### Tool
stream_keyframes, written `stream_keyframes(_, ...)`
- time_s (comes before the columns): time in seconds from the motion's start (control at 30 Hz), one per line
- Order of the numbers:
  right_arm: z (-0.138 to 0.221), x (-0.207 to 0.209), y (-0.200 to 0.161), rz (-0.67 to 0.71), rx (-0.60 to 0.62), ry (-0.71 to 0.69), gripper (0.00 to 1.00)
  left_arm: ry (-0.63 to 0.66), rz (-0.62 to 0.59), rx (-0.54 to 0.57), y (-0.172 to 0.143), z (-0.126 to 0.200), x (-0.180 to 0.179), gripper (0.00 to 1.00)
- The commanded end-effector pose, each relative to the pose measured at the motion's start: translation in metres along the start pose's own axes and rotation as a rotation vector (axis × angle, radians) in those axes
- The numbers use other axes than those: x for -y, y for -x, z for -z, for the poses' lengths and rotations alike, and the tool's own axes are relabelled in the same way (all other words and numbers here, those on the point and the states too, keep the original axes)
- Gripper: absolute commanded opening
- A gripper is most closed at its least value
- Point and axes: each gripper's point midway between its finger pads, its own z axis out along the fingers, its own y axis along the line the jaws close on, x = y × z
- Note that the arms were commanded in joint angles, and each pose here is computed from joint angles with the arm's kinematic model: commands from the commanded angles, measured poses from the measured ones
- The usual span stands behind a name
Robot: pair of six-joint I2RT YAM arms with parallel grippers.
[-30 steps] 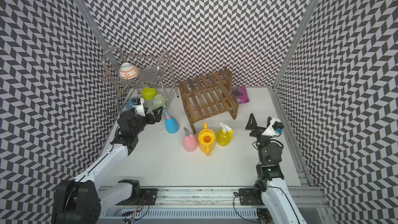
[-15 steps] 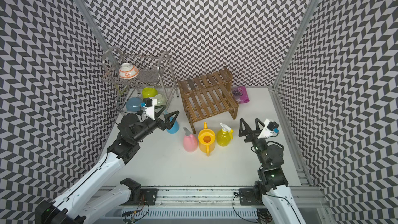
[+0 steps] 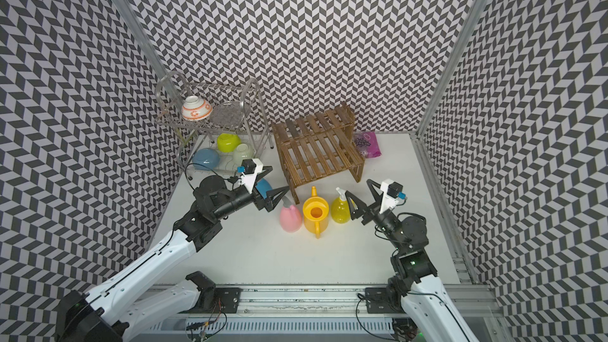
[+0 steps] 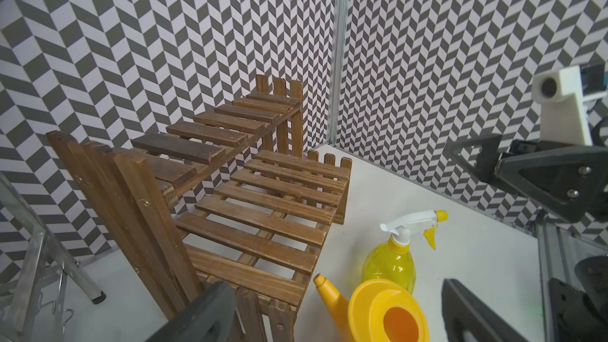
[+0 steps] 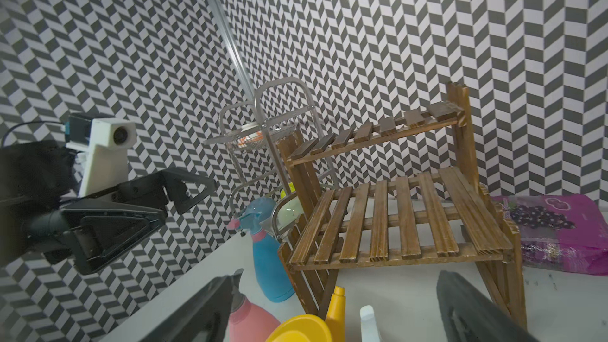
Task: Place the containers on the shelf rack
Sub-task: 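Pick up a container from the center of the board.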
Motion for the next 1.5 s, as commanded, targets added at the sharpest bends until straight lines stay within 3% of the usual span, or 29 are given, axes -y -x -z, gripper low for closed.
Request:
stream_keyframes(0.0,-0.005,-0.024,0.025,0.120,0.055,0.103,1.00,-0.067,-0.146,-0.005,-0.001,-0.002,0.012,1.00)
stream_keyframes(0.23,-0.004,-0.034,0.023,0.273,-0.007,0.149,1.00,-0.120,-0.319,-0.028,-0.019,-0.003,0.022,1.00)
stream_keyframes(0.47,-0.008,-0.048,0.010,0.251,-0.104,0.249,1.00,-0.088,-0.418,-0.034,-0.033,0.011,0.022,1.00)
stream_keyframes(1.2,-0.007,-0.076,-0.016,0.314,-0.223,0.340,0.99,-0.073,-0.249,-0.093,-0.037,-0.006,0.016,1.00)
stream_keyframes(1.47,-0.012,-0.088,-0.020,0.404,-0.264,0.396,0.99,-0.002,-0.175,-0.036,-0.024,-0.009,0.006,1.00)
